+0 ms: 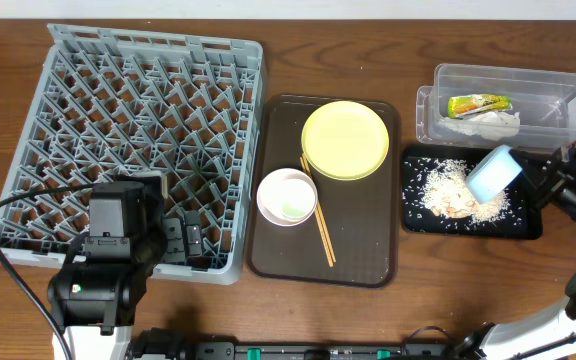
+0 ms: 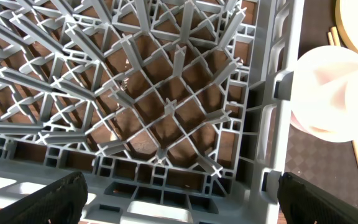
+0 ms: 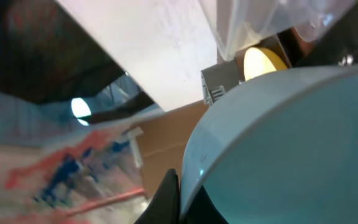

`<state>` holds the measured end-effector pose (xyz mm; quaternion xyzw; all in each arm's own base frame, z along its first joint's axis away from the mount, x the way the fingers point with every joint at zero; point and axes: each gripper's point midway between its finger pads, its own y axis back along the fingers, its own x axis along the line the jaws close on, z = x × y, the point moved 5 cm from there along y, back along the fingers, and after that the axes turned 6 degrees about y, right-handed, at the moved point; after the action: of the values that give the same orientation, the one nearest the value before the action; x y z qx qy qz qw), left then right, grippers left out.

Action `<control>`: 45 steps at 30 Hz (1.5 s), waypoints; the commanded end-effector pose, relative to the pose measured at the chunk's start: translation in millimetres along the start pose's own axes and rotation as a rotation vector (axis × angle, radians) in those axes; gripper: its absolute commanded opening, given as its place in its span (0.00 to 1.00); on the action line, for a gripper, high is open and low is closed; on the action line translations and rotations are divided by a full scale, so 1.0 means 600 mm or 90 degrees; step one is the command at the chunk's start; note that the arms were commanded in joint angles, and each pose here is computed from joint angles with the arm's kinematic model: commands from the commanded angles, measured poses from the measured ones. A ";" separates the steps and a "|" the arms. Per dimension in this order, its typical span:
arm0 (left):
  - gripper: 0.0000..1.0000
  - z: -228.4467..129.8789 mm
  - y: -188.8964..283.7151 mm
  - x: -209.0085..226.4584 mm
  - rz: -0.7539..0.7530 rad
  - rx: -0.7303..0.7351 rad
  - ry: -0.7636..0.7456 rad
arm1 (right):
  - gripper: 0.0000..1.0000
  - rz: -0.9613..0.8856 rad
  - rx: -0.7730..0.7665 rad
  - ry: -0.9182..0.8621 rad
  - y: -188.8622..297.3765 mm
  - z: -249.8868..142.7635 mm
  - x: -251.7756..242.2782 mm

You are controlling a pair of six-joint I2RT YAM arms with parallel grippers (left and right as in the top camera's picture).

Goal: Sort waste into correct bins and load items into the dishwasher
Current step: 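Return the emptied blue bowl onto the yellow plate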

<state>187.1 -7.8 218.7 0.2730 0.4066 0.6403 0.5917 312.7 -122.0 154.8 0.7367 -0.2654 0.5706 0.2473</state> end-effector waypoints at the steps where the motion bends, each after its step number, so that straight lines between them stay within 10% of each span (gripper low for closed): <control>1: 0.98 0.008 0.008 0.001 0.004 -0.013 0.007 | 0.01 0.032 0.002 0.154 0.000 -0.005 0.004; 10: 0.98 0.008 0.008 0.001 0.004 -0.013 0.007 | 0.01 0.034 0.018 0.348 -0.016 -0.017 0.003; 22: 0.98 0.008 0.008 0.001 0.004 -0.013 0.007 | 0.01 -0.049 0.097 0.245 -0.045 -0.078 -0.014; 36: 0.98 0.008 0.008 0.001 0.004 -0.013 0.007 | 0.01 -0.295 0.356 0.538 -0.149 -0.220 0.026; 45: 0.98 0.008 0.008 0.001 0.004 -0.013 0.007 | 0.01 -0.480 0.328 0.805 -0.300 -0.247 0.070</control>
<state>187.1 -7.8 218.7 0.2730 0.4066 0.6403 0.5917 324.6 90.3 210.4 0.3883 0.2983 0.8254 0.2809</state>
